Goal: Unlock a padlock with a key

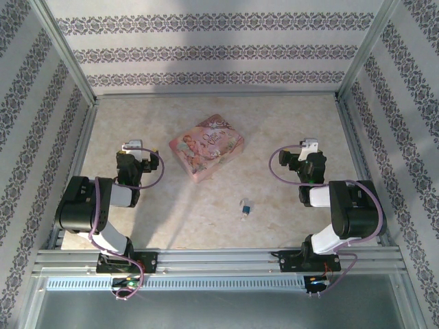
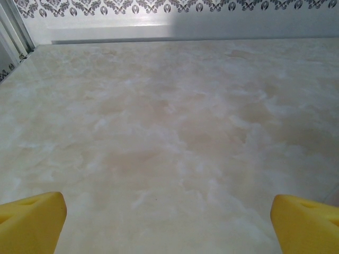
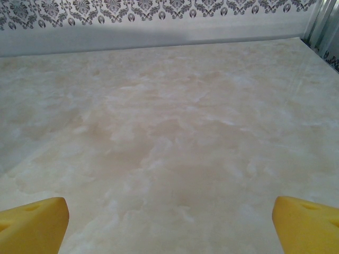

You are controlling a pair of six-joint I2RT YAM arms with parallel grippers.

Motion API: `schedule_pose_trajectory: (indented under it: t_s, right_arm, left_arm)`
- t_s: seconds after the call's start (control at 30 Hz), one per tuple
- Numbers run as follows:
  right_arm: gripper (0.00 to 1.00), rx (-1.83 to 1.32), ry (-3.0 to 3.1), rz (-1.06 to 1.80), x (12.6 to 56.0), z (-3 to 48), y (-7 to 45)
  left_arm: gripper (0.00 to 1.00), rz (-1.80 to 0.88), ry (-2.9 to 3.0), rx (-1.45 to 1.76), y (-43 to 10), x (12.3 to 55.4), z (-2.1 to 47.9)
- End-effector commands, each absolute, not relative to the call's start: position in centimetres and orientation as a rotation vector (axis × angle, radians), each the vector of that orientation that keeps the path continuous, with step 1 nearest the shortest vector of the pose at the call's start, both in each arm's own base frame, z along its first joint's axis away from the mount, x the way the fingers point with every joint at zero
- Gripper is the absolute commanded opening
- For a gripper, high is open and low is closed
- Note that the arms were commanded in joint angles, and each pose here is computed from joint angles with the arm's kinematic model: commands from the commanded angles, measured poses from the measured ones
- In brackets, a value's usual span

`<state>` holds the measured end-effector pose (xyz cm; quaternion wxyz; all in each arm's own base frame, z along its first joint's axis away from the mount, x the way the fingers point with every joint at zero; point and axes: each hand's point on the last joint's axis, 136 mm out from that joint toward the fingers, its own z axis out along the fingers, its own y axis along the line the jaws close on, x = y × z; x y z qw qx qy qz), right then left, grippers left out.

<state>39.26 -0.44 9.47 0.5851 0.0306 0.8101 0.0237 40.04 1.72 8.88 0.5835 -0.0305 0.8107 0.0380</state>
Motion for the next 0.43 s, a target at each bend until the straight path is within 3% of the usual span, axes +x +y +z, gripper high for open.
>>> schedule_pose_trajectory:
  t_s: [0.0, 0.4]
  right_arm:
    - [0.98, 0.049, 1.857, 0.037, 39.81, 10.64, -0.17]
    - [0.98, 0.037, 1.864, 0.018, 39.91, 10.62, -0.01]
  left_arm:
    - [0.99, 0.069, 1.899, -0.078, 1.70, 39.95, 8.86]
    - [0.99, 0.069, 1.899, -0.078, 1.70, 39.91, 8.85]
